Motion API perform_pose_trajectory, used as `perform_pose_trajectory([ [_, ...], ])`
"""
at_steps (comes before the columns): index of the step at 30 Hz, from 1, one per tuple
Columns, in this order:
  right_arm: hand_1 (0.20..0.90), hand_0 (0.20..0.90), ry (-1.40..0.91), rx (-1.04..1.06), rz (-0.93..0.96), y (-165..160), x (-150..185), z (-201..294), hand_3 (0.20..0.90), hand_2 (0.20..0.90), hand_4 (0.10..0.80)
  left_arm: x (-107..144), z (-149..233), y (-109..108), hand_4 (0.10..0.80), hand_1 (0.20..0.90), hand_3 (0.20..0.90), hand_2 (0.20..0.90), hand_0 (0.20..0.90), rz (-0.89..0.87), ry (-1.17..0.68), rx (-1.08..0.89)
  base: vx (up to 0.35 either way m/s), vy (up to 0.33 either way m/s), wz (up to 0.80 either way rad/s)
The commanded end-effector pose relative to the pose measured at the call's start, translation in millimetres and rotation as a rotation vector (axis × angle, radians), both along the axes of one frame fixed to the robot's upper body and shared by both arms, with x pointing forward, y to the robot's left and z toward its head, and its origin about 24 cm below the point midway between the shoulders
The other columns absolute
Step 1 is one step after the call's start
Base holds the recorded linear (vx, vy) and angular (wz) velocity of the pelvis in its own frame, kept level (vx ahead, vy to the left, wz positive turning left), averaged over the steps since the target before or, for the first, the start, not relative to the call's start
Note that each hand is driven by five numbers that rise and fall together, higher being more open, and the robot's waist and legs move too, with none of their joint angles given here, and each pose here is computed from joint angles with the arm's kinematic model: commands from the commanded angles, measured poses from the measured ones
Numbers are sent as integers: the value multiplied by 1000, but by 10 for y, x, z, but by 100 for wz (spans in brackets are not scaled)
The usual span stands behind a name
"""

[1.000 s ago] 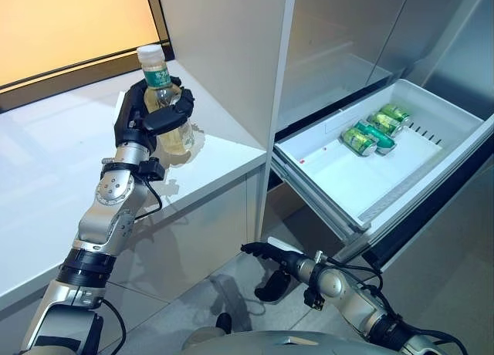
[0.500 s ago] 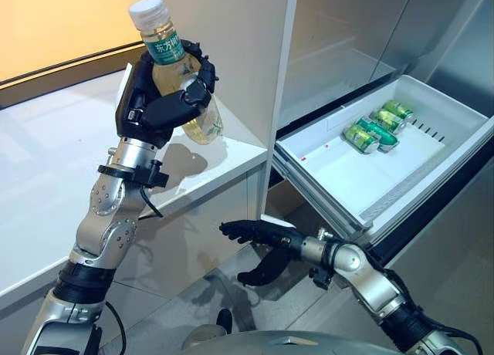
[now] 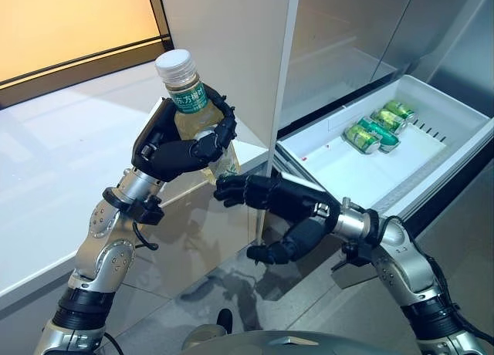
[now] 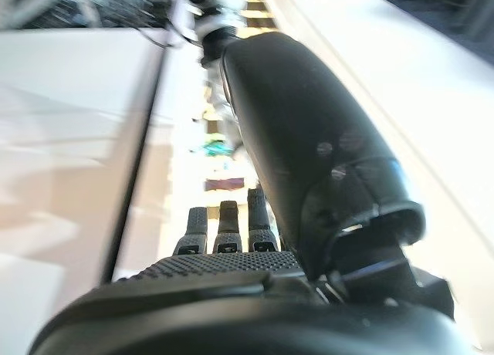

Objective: Put drinks into fridge and close the fridge

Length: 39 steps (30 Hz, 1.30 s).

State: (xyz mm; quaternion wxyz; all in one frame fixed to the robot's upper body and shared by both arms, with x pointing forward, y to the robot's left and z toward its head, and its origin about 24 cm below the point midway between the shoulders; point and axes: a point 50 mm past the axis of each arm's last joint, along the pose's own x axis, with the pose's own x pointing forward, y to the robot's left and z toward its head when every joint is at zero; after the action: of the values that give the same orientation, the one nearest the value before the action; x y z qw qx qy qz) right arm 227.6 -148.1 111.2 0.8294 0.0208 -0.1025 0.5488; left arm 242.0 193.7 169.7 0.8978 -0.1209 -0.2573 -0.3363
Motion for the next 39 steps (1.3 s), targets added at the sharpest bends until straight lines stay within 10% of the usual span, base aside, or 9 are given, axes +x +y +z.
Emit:
perform_pose_trajectory([
  [1,900,900,-218,164,-114,-90,44,503,900,900,800,-207,602,94,100,300,200,300,300,-18,-381,-52,-17,-1,-3],
  [39,900,900,-48,30,-58,294,340,529,900,900,800,-104,642,-360,100,300,200,300,300,-214,-398,124,-3,1,-1],
])
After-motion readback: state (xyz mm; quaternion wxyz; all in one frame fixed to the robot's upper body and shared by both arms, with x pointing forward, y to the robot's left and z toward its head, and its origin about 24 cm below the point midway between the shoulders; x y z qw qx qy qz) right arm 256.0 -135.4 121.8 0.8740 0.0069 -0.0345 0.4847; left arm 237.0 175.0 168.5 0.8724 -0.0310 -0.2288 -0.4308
